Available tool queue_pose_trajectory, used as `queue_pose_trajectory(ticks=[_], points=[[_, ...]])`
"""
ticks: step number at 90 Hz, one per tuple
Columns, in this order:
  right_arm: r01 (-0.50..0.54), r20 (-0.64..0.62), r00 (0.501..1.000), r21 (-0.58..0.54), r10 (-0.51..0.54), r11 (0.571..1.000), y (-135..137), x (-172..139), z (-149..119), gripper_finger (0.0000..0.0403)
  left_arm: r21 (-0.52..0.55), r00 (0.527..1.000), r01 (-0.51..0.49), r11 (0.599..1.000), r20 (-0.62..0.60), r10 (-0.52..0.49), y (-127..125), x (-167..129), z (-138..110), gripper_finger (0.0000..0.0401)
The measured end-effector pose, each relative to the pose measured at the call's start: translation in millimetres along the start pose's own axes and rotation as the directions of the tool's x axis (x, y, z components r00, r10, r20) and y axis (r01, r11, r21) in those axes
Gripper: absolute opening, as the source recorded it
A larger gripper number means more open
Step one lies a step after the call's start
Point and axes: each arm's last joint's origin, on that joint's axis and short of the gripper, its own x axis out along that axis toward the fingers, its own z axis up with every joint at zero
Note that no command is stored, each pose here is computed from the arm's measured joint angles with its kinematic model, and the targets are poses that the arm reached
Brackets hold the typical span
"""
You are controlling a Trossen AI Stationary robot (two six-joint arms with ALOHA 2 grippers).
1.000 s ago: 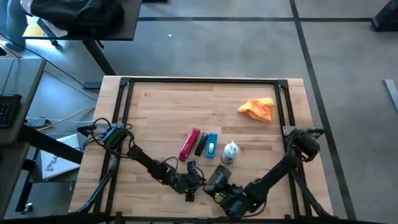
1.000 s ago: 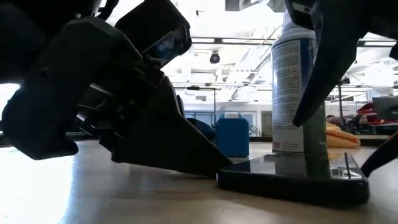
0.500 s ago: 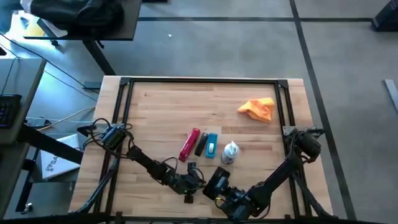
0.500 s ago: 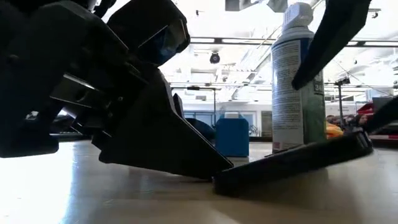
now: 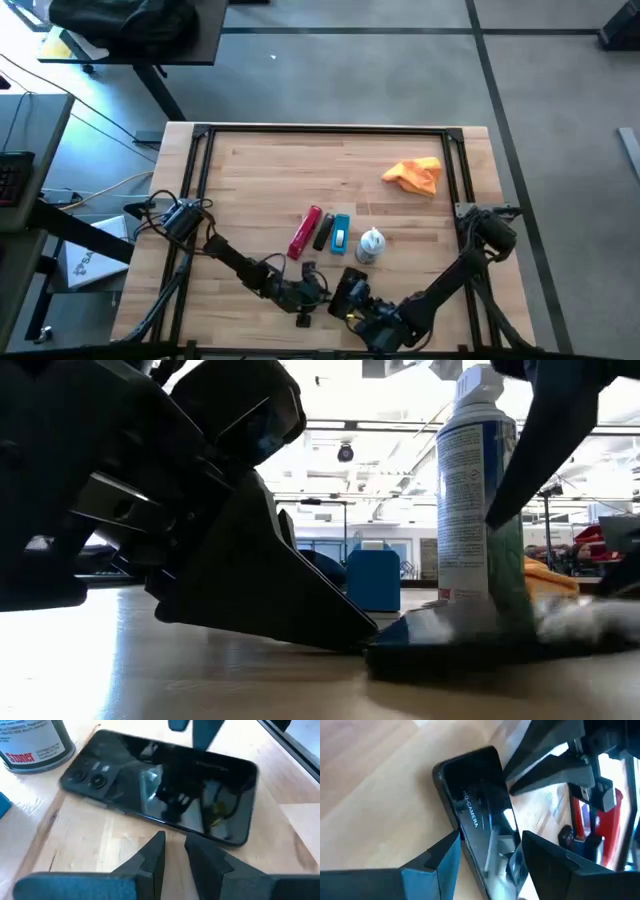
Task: Apply microfiber cloth
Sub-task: Spray the black cellphone using the white spray bottle
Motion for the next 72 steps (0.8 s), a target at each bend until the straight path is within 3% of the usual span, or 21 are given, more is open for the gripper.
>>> queue_pose_trajectory(ticks=[28,72], points=[[-0.039,-0.147,0.988,0.035,0.044,0.999,4,3,-23,0.0180,0.014,1.000,-0.006,1.000,0.007,0.006,0,0,0,0.0065],[0.000,-0.036,0.999,-0.097,-0.004,0.995,1,33,-27,0.0180,0.012,1.000,-0.014,1.000,0.000,0.014,0,0,-1,0.0065]])
